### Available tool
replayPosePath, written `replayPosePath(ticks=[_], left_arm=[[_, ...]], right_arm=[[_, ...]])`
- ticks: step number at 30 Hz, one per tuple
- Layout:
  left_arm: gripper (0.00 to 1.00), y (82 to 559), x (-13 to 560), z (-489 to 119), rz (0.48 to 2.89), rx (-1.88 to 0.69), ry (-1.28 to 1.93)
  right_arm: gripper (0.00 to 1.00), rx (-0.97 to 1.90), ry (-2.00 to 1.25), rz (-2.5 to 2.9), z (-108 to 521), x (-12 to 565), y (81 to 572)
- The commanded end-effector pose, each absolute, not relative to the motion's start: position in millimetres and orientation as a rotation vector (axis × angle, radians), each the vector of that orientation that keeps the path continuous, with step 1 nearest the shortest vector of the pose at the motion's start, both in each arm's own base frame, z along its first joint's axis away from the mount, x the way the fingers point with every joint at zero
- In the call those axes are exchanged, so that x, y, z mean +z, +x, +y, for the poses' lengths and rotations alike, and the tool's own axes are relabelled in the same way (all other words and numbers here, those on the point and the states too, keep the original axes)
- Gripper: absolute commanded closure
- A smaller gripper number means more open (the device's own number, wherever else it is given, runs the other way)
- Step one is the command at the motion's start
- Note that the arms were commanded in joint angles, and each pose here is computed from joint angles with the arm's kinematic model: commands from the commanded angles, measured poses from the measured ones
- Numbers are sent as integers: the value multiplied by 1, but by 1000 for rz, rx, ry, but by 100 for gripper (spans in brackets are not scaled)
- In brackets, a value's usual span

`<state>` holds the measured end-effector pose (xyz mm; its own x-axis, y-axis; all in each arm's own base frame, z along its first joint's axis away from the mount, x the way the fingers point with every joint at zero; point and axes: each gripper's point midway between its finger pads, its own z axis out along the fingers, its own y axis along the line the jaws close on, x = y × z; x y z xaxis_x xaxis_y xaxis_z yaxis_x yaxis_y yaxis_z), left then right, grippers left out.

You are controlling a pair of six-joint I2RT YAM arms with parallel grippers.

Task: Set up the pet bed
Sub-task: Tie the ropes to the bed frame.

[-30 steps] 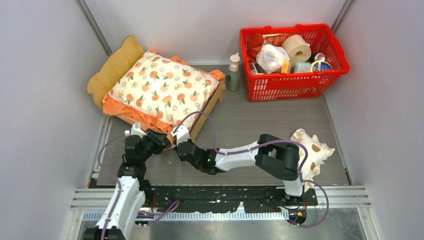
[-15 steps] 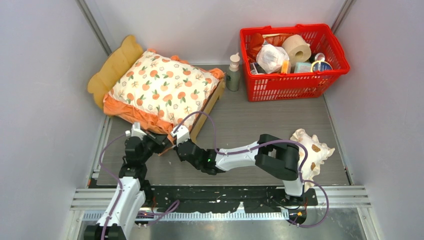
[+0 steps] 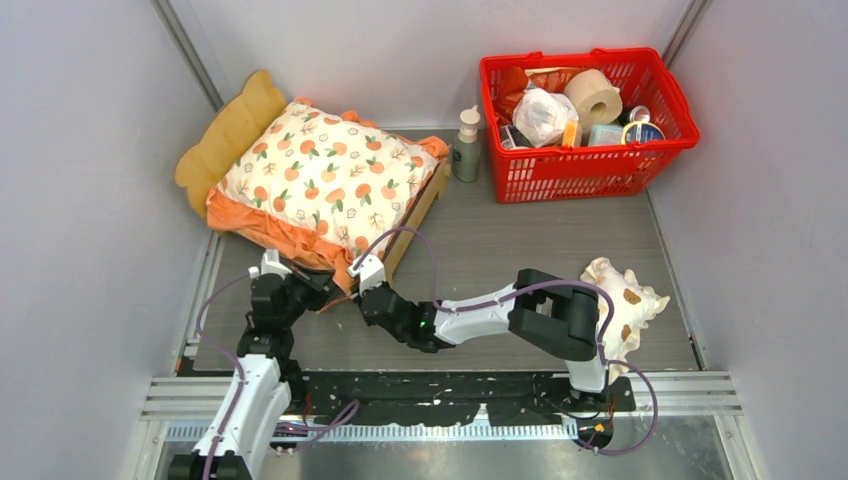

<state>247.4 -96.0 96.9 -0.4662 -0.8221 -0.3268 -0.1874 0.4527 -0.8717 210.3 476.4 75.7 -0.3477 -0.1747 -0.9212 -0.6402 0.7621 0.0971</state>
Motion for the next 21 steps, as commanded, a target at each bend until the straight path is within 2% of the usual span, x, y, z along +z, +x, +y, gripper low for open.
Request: replayPosePath(ticks=[1, 7, 13, 21], left_arm=[[100, 250, 101, -88, 1919, -964, -865], [100, 253, 107, -87, 1909, -953, -852], [100, 256, 113, -86, 1894, -951, -847], [100, 254, 112, -86, 1915, -945, -865]], right_arm=[[74, 607, -557, 1826, 475, 108, 215], [67, 662, -646, 1673, 470, 127, 204], [64, 636, -907, 1438, 472, 144, 186], [58, 245, -1282, 975, 488, 134, 167]])
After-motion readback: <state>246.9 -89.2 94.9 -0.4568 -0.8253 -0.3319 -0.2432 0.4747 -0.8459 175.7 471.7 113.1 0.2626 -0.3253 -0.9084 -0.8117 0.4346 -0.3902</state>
